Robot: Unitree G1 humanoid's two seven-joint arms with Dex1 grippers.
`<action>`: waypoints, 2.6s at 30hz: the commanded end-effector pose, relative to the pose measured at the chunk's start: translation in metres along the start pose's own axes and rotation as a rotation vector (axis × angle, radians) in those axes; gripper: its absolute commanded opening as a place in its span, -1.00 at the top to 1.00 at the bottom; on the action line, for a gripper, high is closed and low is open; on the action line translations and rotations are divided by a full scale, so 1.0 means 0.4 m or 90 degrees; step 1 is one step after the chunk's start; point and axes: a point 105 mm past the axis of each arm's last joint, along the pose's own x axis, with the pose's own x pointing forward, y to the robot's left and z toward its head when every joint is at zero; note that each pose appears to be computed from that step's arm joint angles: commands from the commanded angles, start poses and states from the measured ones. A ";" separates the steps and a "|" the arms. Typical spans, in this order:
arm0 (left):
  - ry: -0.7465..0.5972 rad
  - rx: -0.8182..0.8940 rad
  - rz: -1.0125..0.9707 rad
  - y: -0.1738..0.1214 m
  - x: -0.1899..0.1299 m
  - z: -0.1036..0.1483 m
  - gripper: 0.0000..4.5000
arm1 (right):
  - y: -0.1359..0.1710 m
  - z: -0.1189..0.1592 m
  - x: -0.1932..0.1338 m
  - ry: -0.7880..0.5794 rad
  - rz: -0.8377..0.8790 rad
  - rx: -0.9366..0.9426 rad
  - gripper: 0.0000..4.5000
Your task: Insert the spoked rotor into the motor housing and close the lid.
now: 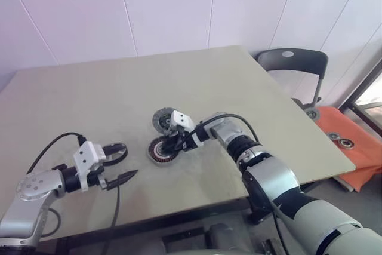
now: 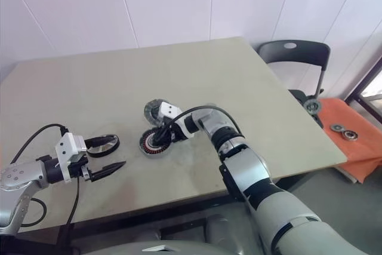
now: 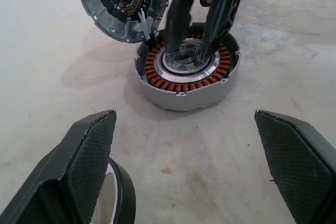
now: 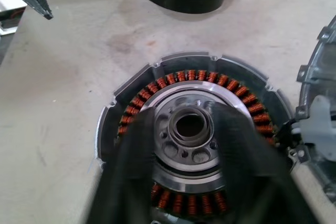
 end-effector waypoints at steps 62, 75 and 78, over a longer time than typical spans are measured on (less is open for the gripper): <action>-0.019 0.018 0.002 0.003 0.012 0.020 -1.00 | 0.024 -0.001 0.027 0.006 0.024 -0.053 0.99; -0.019 0.014 0.004 0.000 0.014 0.014 -1.00 | 0.035 0.006 0.032 0.001 0.050 -0.022 0.99; -0.018 0.013 0.004 -0.001 0.014 0.014 -1.00 | 0.034 0.013 0.038 -0.005 0.044 -0.027 0.99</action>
